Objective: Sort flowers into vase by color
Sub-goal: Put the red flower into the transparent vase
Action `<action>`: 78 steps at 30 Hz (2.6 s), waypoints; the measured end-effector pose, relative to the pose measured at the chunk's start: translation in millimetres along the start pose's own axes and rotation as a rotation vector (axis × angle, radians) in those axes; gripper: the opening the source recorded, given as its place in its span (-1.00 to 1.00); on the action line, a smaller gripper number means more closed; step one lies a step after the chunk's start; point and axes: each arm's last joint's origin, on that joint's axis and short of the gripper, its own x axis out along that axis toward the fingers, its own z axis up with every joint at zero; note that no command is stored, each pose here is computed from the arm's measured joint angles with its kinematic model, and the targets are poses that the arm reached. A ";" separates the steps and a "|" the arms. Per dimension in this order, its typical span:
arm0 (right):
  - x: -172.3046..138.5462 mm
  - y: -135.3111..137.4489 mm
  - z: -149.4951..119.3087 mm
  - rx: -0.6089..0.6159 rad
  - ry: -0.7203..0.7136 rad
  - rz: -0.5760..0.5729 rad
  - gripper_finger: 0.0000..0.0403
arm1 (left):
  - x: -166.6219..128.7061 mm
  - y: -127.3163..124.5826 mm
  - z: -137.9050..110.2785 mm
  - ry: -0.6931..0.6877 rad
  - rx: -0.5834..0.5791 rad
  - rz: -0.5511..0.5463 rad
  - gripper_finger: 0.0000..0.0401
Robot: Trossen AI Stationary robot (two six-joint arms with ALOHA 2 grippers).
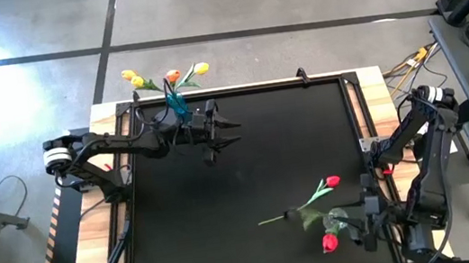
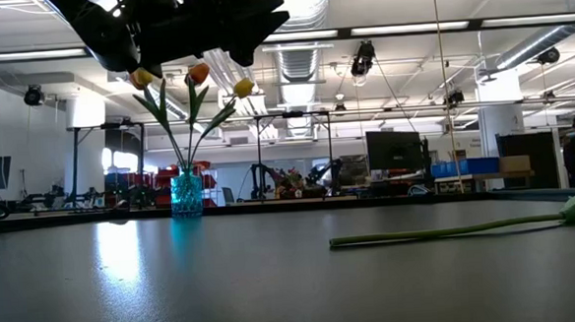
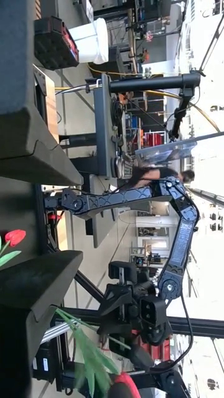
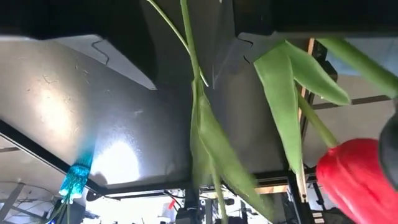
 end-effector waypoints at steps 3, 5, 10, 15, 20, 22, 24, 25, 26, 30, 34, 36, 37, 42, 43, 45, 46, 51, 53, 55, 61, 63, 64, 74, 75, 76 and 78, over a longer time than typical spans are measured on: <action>-0.6 -0.7 1.1 -0.004 0.002 -0.004 -0.28 | 0.0 0.0 0.0 0.000 0.000 0.000 -0.17; -0.6 -1.0 1.0 -0.007 0.003 -0.005 -0.34 | 0.0 0.0 -0.2 0.002 -0.001 0.000 -0.17; -1.5 -1.3 2.9 -0.010 0.004 -0.006 -0.58 | 0.0 0.0 -1.0 0.010 -0.004 0.000 -0.17; -0.2 -2.7 15.1 -0.003 0.045 -0.018 -0.82 | 0.0 0.1 -2.6 0.025 -0.007 0.000 -0.17; 4.9 -7.0 33.2 0.019 0.132 -0.038 -0.82 | -1.8 -0.9 -7.9 0.056 0.016 -0.011 -0.19; 6.5 -8.2 39.3 0.032 0.161 -0.040 -0.75 | -3.9 -1.7 -11.7 0.068 0.023 -0.012 -0.23; 9.0 -9.9 44.0 0.043 0.170 -0.051 -0.65 | -6.1 -2.6 -15.3 0.079 0.020 -0.013 -0.28; 9.8 -10.0 47.0 0.048 0.176 -0.050 -0.59 | -7.2 -3.1 -17.0 0.083 0.019 -0.013 -0.31; 10.9 -10.3 50.3 0.056 0.186 -0.047 -0.52 | -8.5 -3.6 -18.6 0.085 0.020 -0.014 -0.35; 11.6 -10.3 66.0 0.072 0.198 -0.029 -0.28 | -14.5 -6.1 -25.3 0.084 0.033 -0.015 -0.46; 3.7 -11.5 83.8 0.067 0.189 -0.011 -0.12 | -17.7 -7.5 -28.6 0.083 0.033 -0.016 -0.54; -0.1 -14.2 90.7 0.060 0.192 -0.016 -0.09 | -18.0 -7.7 -29.1 0.086 0.032 -0.018 -0.56; -1.2 -15.8 94.2 0.059 0.193 -0.021 -0.09 | -18.0 -7.7 -29.1 0.085 0.032 -0.021 -0.57; 3.0 -22.0 108.9 0.036 0.231 -0.015 -0.11 | -16.9 -7.7 -27.3 0.078 0.034 -0.035 -0.60; 6.1 -23.2 111.5 0.035 0.249 -0.007 -0.12 | -16.9 -7.7 -27.3 0.078 0.035 -0.036 -0.61; 14.1 -24.8 115.8 0.026 0.288 0.020 -0.12 | -16.9 -7.7 -27.5 0.080 0.034 -0.036 -0.61; 18.3 -25.1 118.2 0.024 0.304 0.042 -0.12 | -16.9 -7.7 -27.5 0.080 0.033 -0.036 -0.61; 37.0 -26.2 131.0 0.022 0.339 0.163 -0.13 | -16.9 -7.8 -27.5 0.080 0.033 -0.036 -0.61; 40.6 -27.9 133.1 0.020 0.348 0.177 -0.13 | -16.9 -7.8 -27.5 0.080 0.034 -0.037 -0.61; 42.8 -29.7 133.9 0.017 0.354 0.177 -0.13 | -16.9 -7.8 -27.5 0.080 0.033 -0.038 -0.61; 45.1 -26.2 135.6 0.009 0.338 0.212 -0.13 | -16.9 -7.8 -27.5 0.080 0.035 -0.038 -0.61; 46.8 -22.4 136.0 0.005 0.338 0.246 -0.13 | -16.9 -7.8 -27.6 0.081 0.035 -0.038 -0.61; 47.9 -20.9 135.9 0.004 0.337 0.254 -0.13 | -16.9 -7.8 -27.7 0.082 0.035 -0.038 -0.61; 59.8 -16.2 130.1 -0.039 0.362 0.235 -0.29 | -17.0 -7.8 -27.8 0.083 0.035 -0.039 -0.61; 60.0 -16.5 130.3 -0.040 0.361 0.234 -0.34 | -17.0 -7.8 -27.8 0.083 0.035 -0.039 -0.61; 60.3 -16.7 130.4 -0.041 0.361 0.233 -0.40 | -17.0 -7.8 -27.8 0.083 0.035 -0.039 -0.61; 60.8 -17.3 130.6 -0.042 0.361 0.228 -0.53 | -17.0 -7.8 -27.8 0.083 0.035 -0.039 -0.61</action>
